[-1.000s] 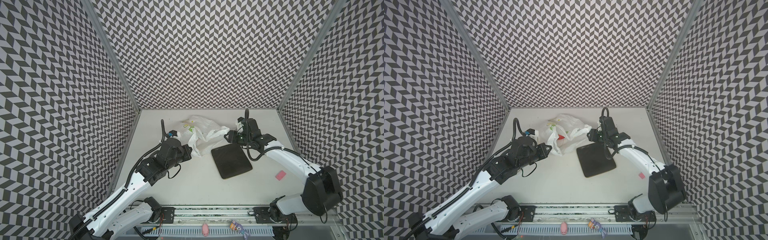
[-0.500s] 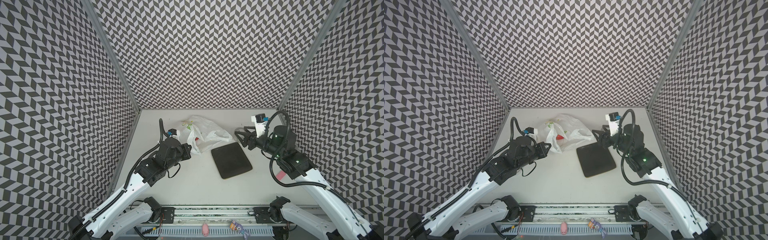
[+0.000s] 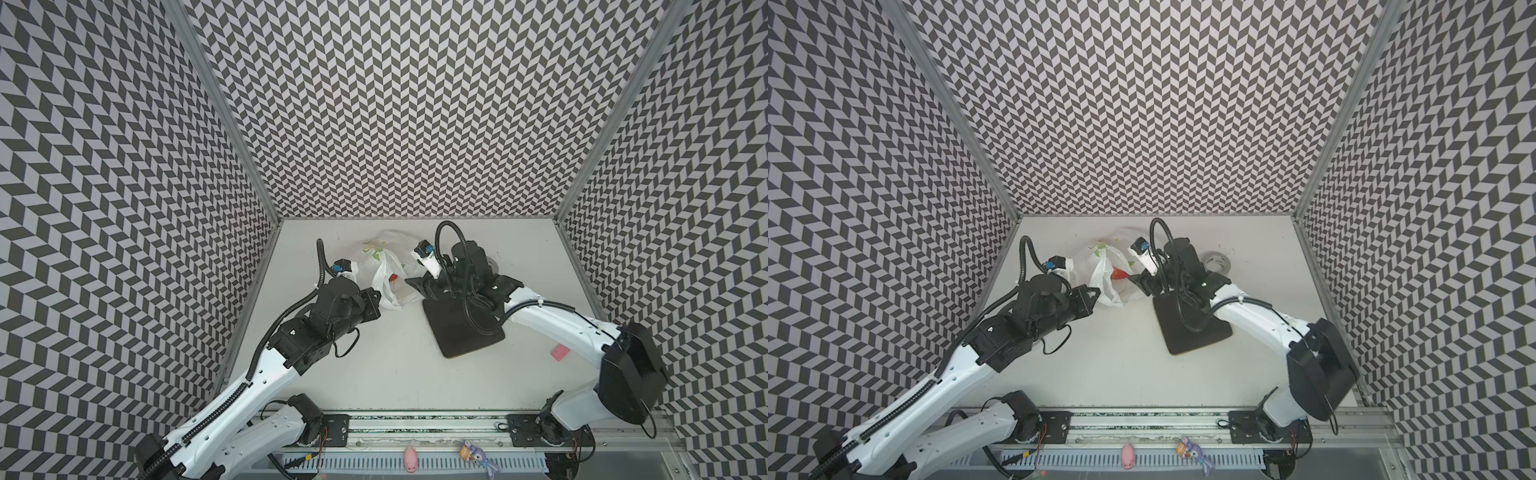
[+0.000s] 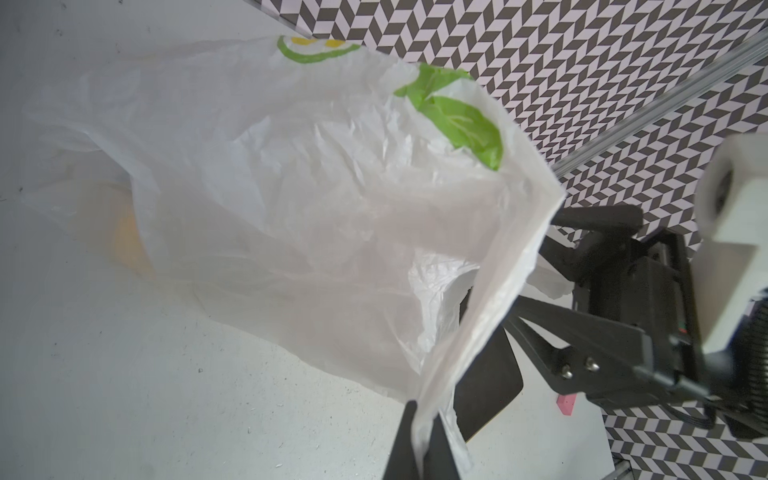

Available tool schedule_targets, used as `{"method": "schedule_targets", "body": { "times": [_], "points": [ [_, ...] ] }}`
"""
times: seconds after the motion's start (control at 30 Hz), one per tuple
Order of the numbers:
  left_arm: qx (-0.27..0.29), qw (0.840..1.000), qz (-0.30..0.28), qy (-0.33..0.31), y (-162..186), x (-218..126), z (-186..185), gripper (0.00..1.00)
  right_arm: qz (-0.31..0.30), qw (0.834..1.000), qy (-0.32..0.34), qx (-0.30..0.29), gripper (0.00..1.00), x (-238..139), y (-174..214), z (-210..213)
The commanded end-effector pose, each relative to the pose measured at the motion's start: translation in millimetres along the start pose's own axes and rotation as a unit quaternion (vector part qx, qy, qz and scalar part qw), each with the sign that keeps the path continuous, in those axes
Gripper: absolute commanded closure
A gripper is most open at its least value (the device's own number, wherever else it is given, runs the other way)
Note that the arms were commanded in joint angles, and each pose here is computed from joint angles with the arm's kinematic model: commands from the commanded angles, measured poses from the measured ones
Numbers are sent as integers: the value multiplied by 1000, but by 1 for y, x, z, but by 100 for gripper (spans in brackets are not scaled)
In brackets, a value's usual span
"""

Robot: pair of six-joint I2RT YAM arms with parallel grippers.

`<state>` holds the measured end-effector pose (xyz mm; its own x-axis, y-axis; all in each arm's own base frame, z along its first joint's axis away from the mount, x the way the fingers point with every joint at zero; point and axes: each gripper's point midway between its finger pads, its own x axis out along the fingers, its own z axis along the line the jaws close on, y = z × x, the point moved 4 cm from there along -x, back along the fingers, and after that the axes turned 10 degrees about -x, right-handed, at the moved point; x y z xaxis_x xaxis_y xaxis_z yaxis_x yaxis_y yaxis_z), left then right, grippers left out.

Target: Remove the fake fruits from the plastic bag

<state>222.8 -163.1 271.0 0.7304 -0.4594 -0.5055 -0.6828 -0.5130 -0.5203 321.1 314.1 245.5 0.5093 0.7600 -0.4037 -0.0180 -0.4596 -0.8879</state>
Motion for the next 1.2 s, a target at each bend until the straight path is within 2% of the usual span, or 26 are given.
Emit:
{"method": "schedule_targets", "body": {
  "times": [0.0, 0.1, 0.17, 0.33, 0.43, 0.53, 0.63, 0.73, 0.87, 1.03, 1.07, 1.13, 1.17],
  "points": [
    [-5, 1000, -10, -12, -3, -6, 2, 100, -58, 998, 36, -3, 32, 19, -24, -15],
    [-5, 1000, -11, -16, -3, -8, 3, 100, -50, 998, 24, 1, 32, 35, -16, -13],
    [-8, 1000, -16, -19, -4, -10, 5, 100, -46, 997, 48, 25, 37, 46, -8, -21],
    [-5, 999, -28, -25, -9, -19, 6, 100, -18, 994, 104, 39, 76, 63, -11, -45],
    [-3, 999, -22, -39, -6, -23, 13, 100, -21, 991, 128, 24, 91, 59, -25, -58],
    [2, 998, -7, -60, 2, -25, 24, 100, -43, 986, 159, 3, 98, 49, -46, -75],
    [9, 996, 11, -87, 11, -28, 38, 100, -56, 974, 218, -12, 98, 37, -64, -99],
    [15, 995, 28, -96, 18, -30, 46, 100, -80, 962, 262, 0, 98, 33, -71, -122],
    [33, 994, 42, -93, 19, -29, 42, 100, -95, 955, 281, 3, 93, 48, -69, -135],
    [34, 993, 66, -89, 24, -24, 38, 100, -91, 957, 275, -4, 88, 68, -59, -136],
    [32, 994, 64, -87, 23, -25, 37, 100, -91, 957, 274, -4, 83, 67, -59, -136],
    [26, 995, 57, -83, 22, -25, 36, 100, -91, 959, 269, -4, 59, 61, -60, -133],
    [22, 995, 52, -80, 21, -25, 35, 100, -91, 961, 262, -4, 51, 58, -63, -130]
  ]
}}
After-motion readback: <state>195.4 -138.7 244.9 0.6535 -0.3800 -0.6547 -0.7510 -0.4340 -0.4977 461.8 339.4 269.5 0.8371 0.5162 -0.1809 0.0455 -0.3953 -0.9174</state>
